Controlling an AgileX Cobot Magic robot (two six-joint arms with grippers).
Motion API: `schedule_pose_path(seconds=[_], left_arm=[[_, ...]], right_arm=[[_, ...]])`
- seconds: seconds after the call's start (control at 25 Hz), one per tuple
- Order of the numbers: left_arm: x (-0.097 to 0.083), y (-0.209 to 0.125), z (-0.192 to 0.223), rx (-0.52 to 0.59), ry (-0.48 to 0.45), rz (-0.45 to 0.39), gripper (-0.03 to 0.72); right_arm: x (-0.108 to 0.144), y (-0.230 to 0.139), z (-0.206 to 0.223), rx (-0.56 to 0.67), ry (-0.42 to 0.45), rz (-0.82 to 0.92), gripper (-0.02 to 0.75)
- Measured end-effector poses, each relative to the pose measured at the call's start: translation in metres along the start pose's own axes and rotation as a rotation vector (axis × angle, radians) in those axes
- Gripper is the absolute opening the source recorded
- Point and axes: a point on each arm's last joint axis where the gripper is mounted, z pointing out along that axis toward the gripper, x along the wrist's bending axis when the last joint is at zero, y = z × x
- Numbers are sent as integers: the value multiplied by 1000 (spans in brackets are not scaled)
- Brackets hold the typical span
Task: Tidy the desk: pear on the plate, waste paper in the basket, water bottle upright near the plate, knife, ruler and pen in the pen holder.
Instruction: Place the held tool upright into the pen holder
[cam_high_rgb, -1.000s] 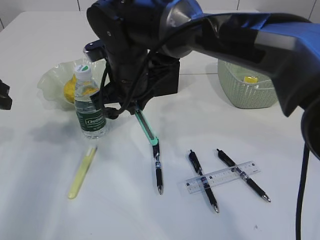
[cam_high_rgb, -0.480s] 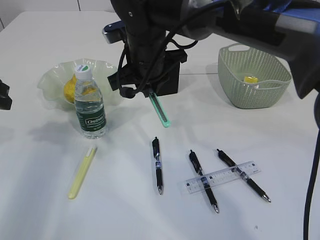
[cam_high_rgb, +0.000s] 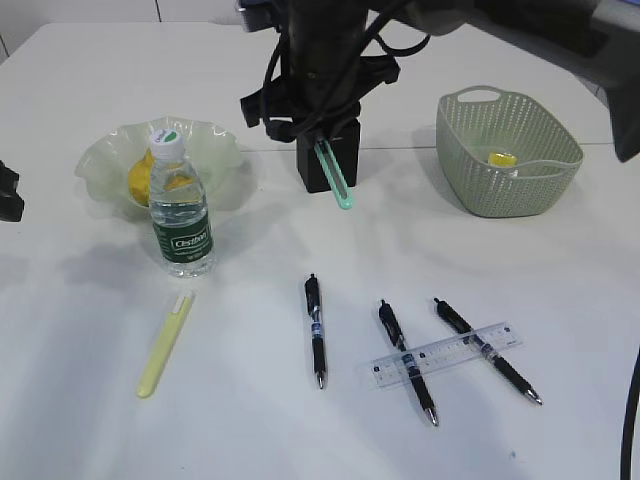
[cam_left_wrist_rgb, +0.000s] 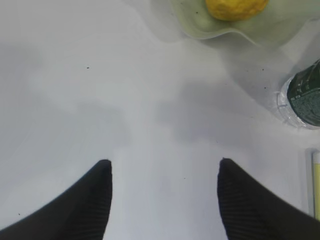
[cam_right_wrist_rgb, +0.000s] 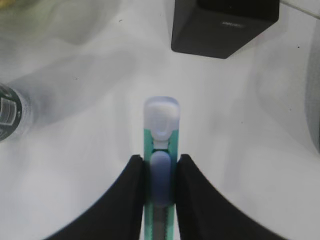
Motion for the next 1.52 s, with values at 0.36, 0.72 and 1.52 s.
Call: schedule_pose_path(seconds=[0.36,0.72,1.52], left_arm=[[0,0,0,2,0,0,465],[0,-1,0,12,-1,0,465],[0,-1,0,8,4,9,465]], right_arm=[[-15,14,2,-97,59,-25,142],[-15,21,1,-184,61,-61,142],[-84,44,11,-370,13,-12,142]])
